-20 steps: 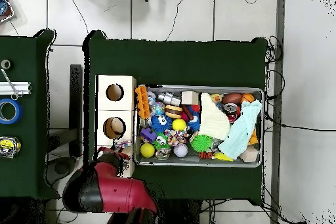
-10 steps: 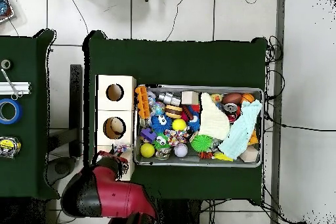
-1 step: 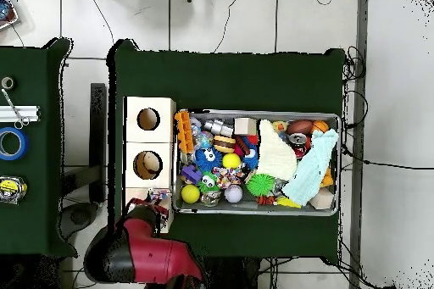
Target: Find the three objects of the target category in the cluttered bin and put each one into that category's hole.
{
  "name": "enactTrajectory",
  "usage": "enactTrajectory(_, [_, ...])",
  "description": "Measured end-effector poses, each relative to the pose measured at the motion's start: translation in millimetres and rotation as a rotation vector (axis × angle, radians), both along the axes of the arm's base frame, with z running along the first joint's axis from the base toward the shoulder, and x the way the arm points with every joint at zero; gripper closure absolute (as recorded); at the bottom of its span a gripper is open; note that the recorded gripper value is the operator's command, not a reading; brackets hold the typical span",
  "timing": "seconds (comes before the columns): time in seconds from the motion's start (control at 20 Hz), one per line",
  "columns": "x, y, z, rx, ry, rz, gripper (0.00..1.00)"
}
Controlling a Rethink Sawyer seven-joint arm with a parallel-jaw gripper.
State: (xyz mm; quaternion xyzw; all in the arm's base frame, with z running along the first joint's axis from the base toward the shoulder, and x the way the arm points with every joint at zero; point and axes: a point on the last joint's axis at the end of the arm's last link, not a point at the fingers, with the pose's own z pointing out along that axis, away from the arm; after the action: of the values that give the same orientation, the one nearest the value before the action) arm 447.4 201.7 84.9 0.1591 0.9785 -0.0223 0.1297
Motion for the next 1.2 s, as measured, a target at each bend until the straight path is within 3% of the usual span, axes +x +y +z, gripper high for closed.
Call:
enactTrajectory(0.35, [-7.0, 1.0, -0.4, -0.008, -0.035, 0.009, 1.00])
enactTrajectory(1.2, [-41.9, 17.3, -1.8, -0.008, 0.011, 0.006, 1.00])
